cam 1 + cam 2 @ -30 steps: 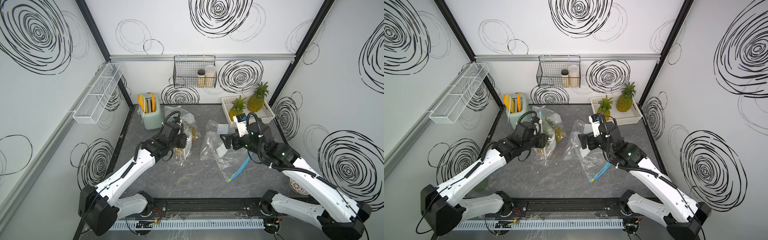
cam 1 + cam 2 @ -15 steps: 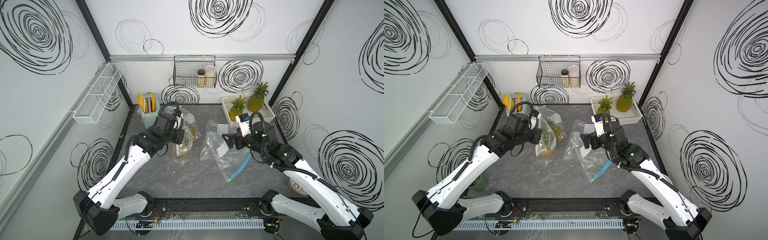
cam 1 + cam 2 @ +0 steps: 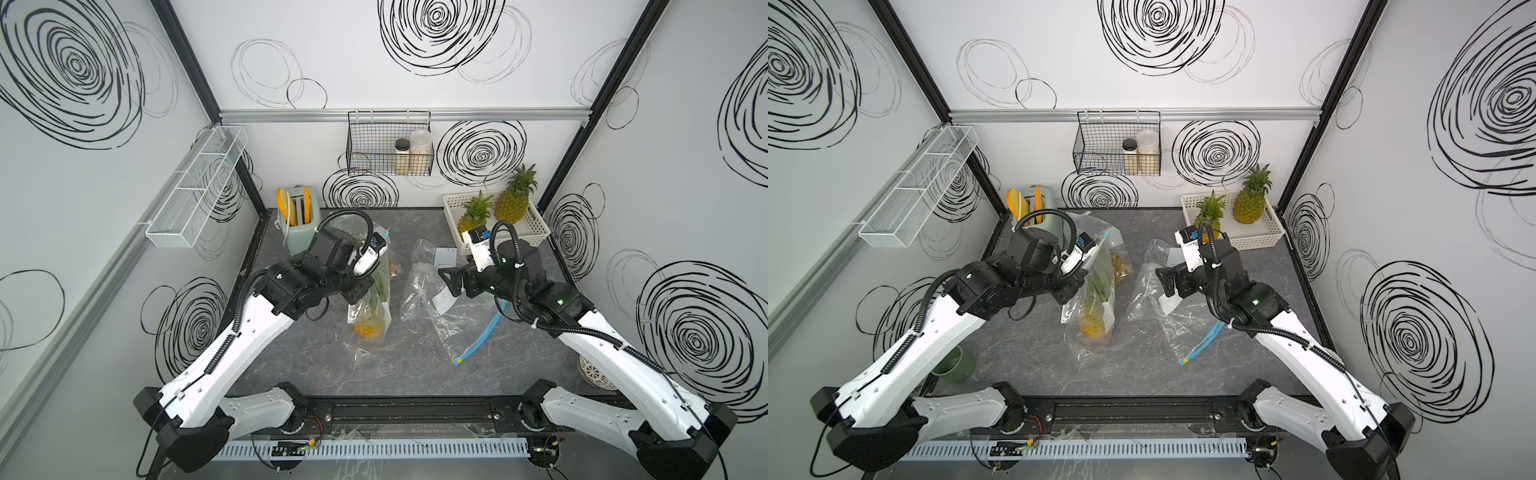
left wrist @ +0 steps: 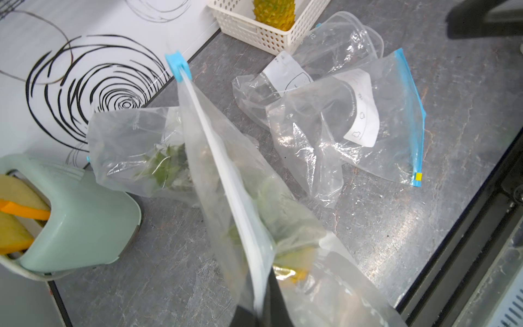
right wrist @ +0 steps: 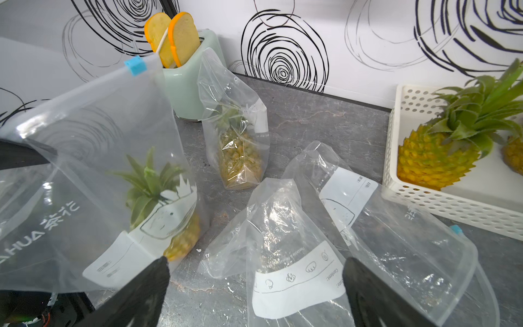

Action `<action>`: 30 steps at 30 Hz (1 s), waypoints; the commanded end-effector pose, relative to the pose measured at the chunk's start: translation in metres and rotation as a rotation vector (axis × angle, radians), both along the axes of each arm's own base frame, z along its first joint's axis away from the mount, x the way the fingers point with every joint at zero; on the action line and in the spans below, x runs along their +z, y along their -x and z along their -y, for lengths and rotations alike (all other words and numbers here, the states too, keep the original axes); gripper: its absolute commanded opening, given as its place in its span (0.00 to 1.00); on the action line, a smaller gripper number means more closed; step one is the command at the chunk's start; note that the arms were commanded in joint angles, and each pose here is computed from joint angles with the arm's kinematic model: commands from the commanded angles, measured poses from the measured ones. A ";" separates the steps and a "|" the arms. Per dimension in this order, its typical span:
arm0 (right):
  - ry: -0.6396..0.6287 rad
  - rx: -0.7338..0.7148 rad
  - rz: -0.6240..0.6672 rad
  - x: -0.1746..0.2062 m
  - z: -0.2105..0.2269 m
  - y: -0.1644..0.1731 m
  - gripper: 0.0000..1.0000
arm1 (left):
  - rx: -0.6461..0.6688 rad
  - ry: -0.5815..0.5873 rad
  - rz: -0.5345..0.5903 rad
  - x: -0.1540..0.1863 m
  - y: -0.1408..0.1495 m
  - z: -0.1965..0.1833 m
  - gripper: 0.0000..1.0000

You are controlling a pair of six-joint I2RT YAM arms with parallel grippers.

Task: Open the zip-top bag and take out the pineapple
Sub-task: Adjust the zipper food storage bag at the center of the board.

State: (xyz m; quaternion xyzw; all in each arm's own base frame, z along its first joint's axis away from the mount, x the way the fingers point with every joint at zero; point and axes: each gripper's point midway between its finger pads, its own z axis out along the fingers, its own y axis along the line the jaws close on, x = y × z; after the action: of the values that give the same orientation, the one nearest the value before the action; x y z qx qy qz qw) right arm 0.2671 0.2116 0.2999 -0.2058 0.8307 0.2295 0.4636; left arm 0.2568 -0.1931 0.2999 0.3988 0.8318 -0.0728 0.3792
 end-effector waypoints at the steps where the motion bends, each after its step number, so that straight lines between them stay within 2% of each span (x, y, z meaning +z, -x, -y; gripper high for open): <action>1: -0.044 0.049 0.093 0.023 -0.006 0.001 0.98 | -0.125 -0.060 0.162 0.029 -0.005 0.016 0.00; 5: -0.057 0.113 0.170 0.032 -0.008 0.010 0.98 | -0.254 -0.147 0.219 0.025 0.005 0.029 0.00; 12: -0.080 0.250 0.110 0.014 -0.014 0.013 1.00 | -0.392 -0.139 0.367 0.038 0.014 0.041 0.00; 15: -0.091 0.309 0.125 0.012 -0.019 0.016 0.99 | -0.451 -0.142 0.428 0.040 0.020 0.039 0.00; 24: -0.078 0.497 0.171 0.001 -0.038 0.029 0.96 | -0.404 -0.136 0.370 0.006 0.006 0.021 0.00; 30: -0.050 0.534 0.206 -0.002 -0.046 0.021 0.95 | -0.384 -0.112 0.368 0.002 0.001 0.015 0.00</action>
State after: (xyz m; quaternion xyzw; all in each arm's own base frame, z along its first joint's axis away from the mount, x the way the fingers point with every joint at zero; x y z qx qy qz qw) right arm 0.2452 0.2504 0.2914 -0.3949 0.7194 0.3418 0.4579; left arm 0.2523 -0.2016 0.2794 0.5767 0.6924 -0.0165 0.4334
